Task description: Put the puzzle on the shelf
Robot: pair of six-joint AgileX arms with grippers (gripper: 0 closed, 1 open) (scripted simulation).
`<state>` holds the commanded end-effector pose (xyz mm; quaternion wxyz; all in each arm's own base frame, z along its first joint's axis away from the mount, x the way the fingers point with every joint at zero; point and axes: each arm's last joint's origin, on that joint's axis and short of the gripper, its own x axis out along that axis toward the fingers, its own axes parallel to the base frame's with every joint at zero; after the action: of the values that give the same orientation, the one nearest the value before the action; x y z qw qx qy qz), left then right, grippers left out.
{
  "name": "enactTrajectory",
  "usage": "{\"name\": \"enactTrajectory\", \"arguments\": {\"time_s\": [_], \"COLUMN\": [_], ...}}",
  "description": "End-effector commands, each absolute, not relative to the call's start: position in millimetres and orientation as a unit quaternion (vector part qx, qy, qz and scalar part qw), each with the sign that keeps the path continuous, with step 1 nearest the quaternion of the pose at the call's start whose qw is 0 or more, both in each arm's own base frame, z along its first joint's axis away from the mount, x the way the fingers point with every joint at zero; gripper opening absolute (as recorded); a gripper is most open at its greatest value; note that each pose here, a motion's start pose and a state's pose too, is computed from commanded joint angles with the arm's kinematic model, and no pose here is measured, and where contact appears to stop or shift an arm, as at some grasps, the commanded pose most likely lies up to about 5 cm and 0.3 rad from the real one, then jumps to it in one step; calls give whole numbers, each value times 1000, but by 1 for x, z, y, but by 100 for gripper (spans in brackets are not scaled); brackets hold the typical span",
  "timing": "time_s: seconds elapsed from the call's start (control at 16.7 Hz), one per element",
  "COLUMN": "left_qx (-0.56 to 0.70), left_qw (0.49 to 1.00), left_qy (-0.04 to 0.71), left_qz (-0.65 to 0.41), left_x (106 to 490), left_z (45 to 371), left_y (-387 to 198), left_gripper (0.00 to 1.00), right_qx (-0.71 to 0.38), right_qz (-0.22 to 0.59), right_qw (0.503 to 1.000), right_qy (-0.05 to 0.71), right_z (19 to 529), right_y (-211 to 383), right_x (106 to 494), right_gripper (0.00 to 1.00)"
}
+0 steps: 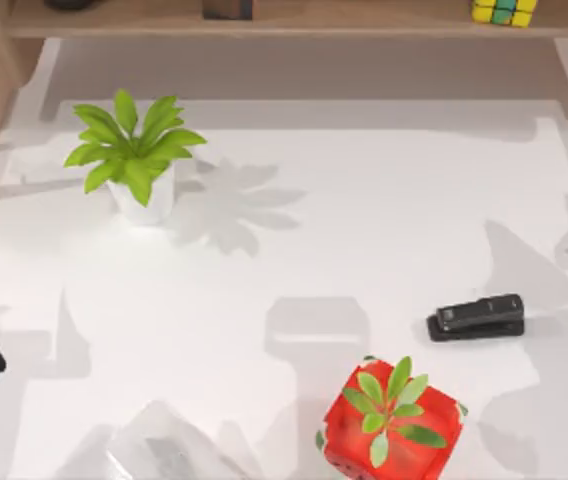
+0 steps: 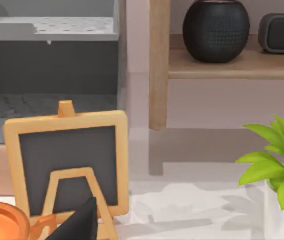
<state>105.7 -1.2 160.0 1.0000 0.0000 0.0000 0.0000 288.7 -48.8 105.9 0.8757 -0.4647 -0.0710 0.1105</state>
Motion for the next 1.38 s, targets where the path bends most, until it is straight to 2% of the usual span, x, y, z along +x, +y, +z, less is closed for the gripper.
{"name": "enactTrajectory", "arguments": {"time_s": [0.3,0.66,1.08,1.38], "left_qx": [0,0,0,0], "left_qw": [1000,1000,1000,1000], "left_qy": [0,0,0,0], "left_qz": [0,0,0,0], "left_x": [106,106,106,106], "left_z": [160,160,160,160], "left_y": [-1,-1,-1,-1], "left_gripper": [100,100,100,100], "right_qx": [-597,-699,-707,-707], "right_qz": [83,5,-3,-4], "right_qw": [797,715,707,707], "right_qy": [-43,-1,3,4], "right_z": [93,89,90,89], "right_y": [-104,-171,-178,-179], "right_x": [238,225,226,249], "right_gripper": [100,100,100,100]}}
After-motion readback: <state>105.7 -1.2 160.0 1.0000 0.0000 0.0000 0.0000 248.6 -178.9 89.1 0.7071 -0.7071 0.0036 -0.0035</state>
